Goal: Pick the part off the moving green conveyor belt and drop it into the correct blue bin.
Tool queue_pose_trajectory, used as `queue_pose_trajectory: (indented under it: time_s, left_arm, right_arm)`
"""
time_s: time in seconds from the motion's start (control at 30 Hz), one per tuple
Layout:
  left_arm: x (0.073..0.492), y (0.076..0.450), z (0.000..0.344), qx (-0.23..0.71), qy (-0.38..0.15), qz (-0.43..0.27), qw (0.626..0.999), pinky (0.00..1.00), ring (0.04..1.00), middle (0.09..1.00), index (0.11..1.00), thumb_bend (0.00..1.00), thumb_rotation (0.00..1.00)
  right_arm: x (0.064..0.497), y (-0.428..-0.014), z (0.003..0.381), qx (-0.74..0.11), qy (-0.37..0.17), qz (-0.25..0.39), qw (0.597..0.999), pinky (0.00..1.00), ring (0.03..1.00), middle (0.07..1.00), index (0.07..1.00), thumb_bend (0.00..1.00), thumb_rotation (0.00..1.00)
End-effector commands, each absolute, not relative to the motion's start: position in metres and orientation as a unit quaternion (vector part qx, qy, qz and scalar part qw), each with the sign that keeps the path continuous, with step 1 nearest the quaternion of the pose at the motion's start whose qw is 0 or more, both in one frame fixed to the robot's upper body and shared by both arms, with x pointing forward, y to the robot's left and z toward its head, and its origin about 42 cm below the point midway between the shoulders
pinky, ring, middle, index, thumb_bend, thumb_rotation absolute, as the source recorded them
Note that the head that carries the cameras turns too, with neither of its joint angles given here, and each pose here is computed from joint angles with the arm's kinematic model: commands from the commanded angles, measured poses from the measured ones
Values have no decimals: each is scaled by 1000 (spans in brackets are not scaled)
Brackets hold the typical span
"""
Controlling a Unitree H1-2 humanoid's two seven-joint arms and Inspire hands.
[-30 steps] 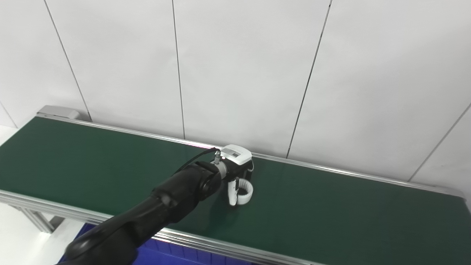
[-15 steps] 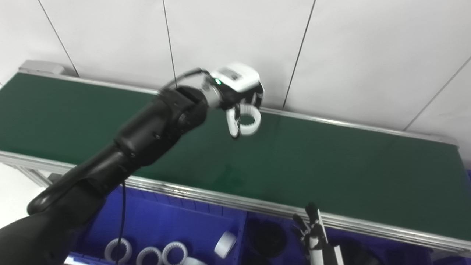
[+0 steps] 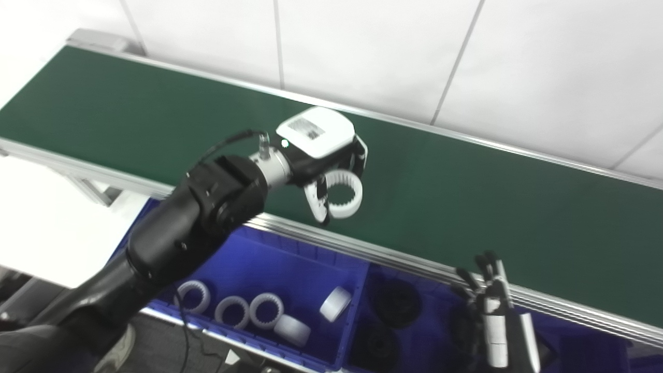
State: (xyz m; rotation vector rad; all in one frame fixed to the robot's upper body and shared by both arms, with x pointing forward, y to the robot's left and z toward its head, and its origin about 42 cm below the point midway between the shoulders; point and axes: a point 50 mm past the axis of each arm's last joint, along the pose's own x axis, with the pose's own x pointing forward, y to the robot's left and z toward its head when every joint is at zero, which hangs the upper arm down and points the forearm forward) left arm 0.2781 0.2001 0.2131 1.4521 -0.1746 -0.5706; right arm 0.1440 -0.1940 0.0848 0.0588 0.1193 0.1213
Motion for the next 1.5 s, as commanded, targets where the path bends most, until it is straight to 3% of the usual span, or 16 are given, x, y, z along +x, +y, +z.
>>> queue_pose_trajectory:
  time_s: [0.0,0.13,0.23,0.3,0.33,0.57,0.6,0.67,0.77,1.03,1.1,1.13,1.2,1.23,1.33,1.47]
  left_arm:
    - [271,205,220,661,-86,-224,711,374,339,474,486,527,0]
    - [252,218,207,660,-50,-215,718,380,346,476,488,526,0]
    - [240,230,200,661,-33,-209,720,235,242,472,488,527,0]
    - [232,240,195,663,-20,-205,719,140,180,277,489,522,40]
    - [228,244,192,665,-13,-206,718,136,181,260,489,522,45]
    - [211,261,157,692,7,-232,683,212,222,276,488,522,52]
    - [210,263,151,695,14,-236,679,362,321,392,488,524,27]
    - [207,267,141,703,24,-241,668,399,345,442,488,525,11]
    - [204,271,132,707,27,-245,663,361,332,471,488,526,0]
    - [195,271,118,696,24,-266,667,390,342,476,487,527,0]
    - [193,271,119,686,25,-263,678,438,417,465,505,525,0]
    - [193,270,120,683,28,-263,681,491,482,530,500,523,36]
    - [192,269,123,685,33,-266,678,612,629,669,649,832,273]
    - [191,269,125,686,34,-269,675,634,655,692,674,876,313]
    - [191,267,128,690,40,-276,668,746,767,776,771,943,454]
    - [190,266,129,690,37,-275,669,755,772,783,792,959,496]
  right_arm:
    - [148,-199,94,39,42,65,996,755,864,961,988,787,879]
    - [151,-206,91,53,45,67,995,788,876,972,991,795,863]
    - [153,-209,90,59,46,67,995,797,872,976,991,822,852]
    - [154,-210,89,61,47,65,995,787,869,970,983,829,844]
    - [154,-210,89,61,47,64,995,785,869,969,980,831,843]
    - [155,-210,85,54,46,68,995,777,869,972,980,828,849]
    - [154,-209,85,54,47,68,995,780,872,974,984,822,847]
    - [153,-207,85,55,48,68,995,783,874,976,987,822,845]
    - [152,-206,87,54,47,69,995,790,878,976,986,825,846]
    - [151,-203,90,58,49,70,995,776,873,969,985,799,833]
    - [151,-202,90,56,50,71,995,777,879,972,989,796,833]
    - [151,-201,90,55,50,72,995,781,881,973,992,790,836]
    - [151,-201,91,53,49,74,995,791,885,976,999,783,844]
    - [151,-200,91,53,49,74,995,792,886,976,1000,782,845]
    - [151,-200,92,53,50,73,995,790,884,975,998,782,846]
    - [151,-199,92,59,50,71,994,787,883,976,1000,791,840]
